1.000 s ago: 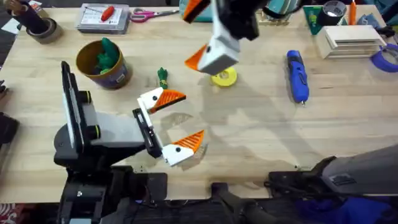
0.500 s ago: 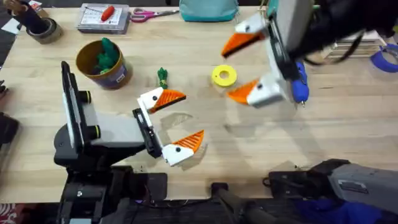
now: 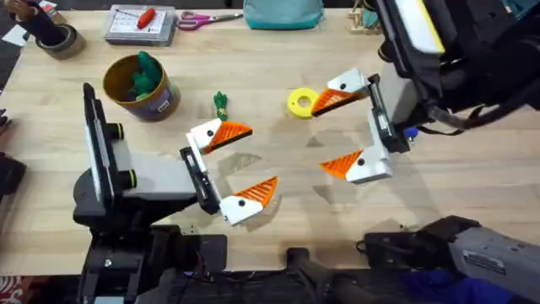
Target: Pick up the gripper from the table and insert it into the empty holder that is missing its gripper. Then pick up a screw, insert it into the mounting hole, and use the screwdriver to tighten it. Finally, clean up the table by picking up the vegetable and placing it into the bucket.
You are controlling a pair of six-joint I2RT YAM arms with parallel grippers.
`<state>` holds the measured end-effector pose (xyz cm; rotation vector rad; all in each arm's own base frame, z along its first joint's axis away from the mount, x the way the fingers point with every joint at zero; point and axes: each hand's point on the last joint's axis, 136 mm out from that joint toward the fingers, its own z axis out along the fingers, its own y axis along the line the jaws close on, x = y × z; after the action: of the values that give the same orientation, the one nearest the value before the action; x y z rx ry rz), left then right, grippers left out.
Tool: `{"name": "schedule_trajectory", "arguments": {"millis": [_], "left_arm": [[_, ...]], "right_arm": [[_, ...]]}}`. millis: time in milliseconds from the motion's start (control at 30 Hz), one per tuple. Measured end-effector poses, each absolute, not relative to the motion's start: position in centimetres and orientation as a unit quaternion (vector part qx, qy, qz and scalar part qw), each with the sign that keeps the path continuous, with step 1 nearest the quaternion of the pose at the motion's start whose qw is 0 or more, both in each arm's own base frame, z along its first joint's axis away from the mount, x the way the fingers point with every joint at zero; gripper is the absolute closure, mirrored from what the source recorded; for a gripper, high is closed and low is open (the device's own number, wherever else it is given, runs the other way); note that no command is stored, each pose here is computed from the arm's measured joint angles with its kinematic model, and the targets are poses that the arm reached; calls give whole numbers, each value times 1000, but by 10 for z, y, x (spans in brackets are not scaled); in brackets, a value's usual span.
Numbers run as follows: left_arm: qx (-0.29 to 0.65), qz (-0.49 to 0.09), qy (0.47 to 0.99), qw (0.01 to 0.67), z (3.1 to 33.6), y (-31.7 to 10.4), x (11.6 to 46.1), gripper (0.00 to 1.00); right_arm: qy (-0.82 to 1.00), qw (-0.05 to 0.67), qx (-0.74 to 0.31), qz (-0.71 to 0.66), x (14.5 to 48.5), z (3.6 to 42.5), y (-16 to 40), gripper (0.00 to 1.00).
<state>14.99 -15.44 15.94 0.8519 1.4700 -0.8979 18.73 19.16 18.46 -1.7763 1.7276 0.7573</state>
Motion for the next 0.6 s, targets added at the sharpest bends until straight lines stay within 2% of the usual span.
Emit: {"name": "schedule_trajectory", "arguments": {"millis": [600], "left_arm": [[363,-383,627,573,159,-154,150,16]], "right_arm": [[637,284,-663,274,193,186,193,4]]}}
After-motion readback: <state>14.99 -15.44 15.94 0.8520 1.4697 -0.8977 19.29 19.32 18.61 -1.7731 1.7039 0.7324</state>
